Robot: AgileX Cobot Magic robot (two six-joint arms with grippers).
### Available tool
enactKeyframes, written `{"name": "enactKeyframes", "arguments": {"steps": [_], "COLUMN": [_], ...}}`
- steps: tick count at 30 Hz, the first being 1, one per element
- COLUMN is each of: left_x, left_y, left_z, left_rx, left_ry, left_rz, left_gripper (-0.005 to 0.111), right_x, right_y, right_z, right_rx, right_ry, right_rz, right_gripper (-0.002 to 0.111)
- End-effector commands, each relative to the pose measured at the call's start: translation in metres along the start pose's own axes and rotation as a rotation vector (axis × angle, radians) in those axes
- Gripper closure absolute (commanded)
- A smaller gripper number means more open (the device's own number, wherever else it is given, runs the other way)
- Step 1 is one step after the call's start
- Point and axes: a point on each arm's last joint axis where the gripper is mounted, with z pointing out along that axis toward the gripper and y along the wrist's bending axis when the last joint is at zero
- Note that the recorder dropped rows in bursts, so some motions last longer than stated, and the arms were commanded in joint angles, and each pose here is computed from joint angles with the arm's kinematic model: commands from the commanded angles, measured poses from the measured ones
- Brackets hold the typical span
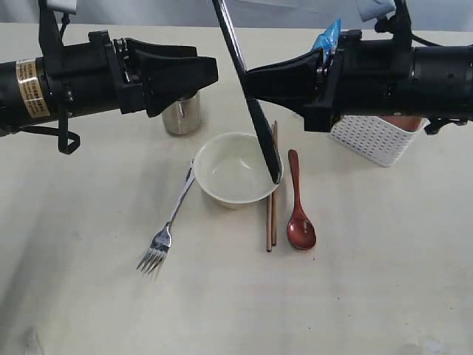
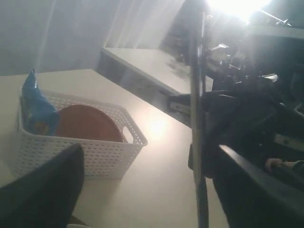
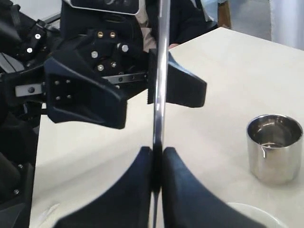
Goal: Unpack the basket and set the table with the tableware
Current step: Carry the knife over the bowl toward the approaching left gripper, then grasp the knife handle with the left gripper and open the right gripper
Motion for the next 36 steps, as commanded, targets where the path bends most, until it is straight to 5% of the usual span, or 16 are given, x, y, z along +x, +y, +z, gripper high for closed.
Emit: {"name": "enactKeyframes", "arguments": {"steps": [1, 27, 35, 36], "left_x": [0.002, 0.004, 0.004, 0.004], "left_y": [-0.002, -0.014, -0.015, -0.015], "left_z": [0.001, 0.014, 0.015, 0.015], "left_rx": [0.016, 0.043, 0.04, 0.04], "left_ry": [0.004, -0.024, -0.032, -0.032], "left_rz": [0.011, 0.005, 0.0, 0.0], "left_gripper": [0.036, 0.037, 0.105, 0.106], "right_x": [-0.007, 0.01, 0.01, 0.01], "right_y": [0.0, 0.001, 0.001, 0.001], "right_z": [-0.001, 0.02, 0.02, 0.02], "right_rx": [0.009, -0.165, -0.165, -0.165], "right_ry": [-0.023, -0.006, -0.007, -0.008], "right_rz": [0.002, 0.038, 0.025, 0.02], "right_gripper": [0.109, 0.109, 0.109, 0.109]}}
